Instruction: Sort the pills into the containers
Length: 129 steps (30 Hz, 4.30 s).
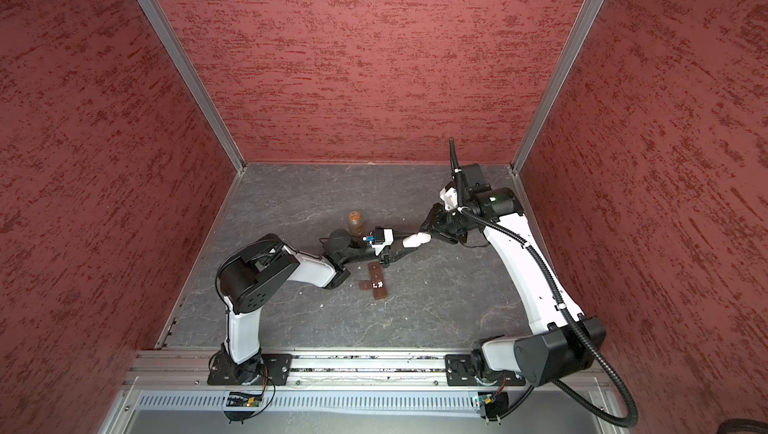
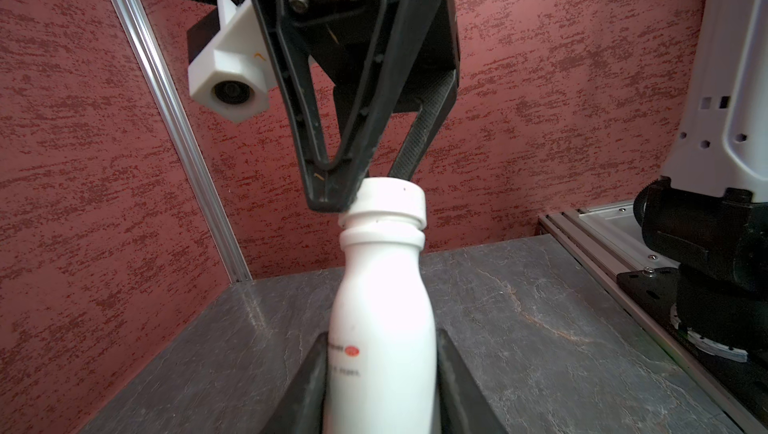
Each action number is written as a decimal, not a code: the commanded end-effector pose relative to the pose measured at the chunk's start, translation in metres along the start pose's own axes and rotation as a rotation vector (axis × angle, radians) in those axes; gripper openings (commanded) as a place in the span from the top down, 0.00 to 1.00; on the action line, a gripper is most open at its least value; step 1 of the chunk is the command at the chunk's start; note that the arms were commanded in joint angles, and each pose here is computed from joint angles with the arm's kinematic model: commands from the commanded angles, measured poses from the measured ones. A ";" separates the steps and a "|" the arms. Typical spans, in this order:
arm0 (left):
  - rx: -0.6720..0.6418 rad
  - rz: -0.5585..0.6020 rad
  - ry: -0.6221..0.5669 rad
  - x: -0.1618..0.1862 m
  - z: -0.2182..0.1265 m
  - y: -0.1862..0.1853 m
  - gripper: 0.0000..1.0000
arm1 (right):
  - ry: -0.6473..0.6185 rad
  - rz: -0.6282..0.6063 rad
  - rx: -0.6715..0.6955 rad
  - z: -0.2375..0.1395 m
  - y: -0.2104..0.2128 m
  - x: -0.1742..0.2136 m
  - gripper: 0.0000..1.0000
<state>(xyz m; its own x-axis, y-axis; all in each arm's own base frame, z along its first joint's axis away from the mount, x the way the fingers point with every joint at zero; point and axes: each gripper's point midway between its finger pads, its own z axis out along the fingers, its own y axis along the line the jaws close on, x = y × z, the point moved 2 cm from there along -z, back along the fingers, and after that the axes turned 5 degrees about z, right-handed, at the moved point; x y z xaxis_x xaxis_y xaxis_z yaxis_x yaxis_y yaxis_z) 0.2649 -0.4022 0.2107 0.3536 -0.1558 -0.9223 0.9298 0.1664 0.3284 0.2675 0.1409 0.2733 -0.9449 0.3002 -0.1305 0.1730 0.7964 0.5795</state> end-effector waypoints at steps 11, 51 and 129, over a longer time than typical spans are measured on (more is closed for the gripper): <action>0.002 0.005 -0.028 -0.006 0.002 0.002 1.00 | -0.007 -0.059 -0.033 -0.013 0.012 0.003 0.51; -0.007 -0.004 -0.021 -0.003 -0.001 0.007 1.00 | 0.046 -0.092 -0.032 -0.007 0.010 0.023 0.56; -0.110 0.219 0.080 0.017 0.005 -0.027 1.00 | 0.087 -0.039 0.032 0.015 0.004 0.012 0.46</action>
<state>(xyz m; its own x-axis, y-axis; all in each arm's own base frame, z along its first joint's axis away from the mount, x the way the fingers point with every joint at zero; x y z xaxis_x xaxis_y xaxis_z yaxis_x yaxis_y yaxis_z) 0.2527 -0.4082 0.1854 0.5373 0.0095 -0.8433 0.7961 0.3246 0.5108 0.2585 0.1520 0.2488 -0.9660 0.2562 -0.0336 0.2000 0.8234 0.5310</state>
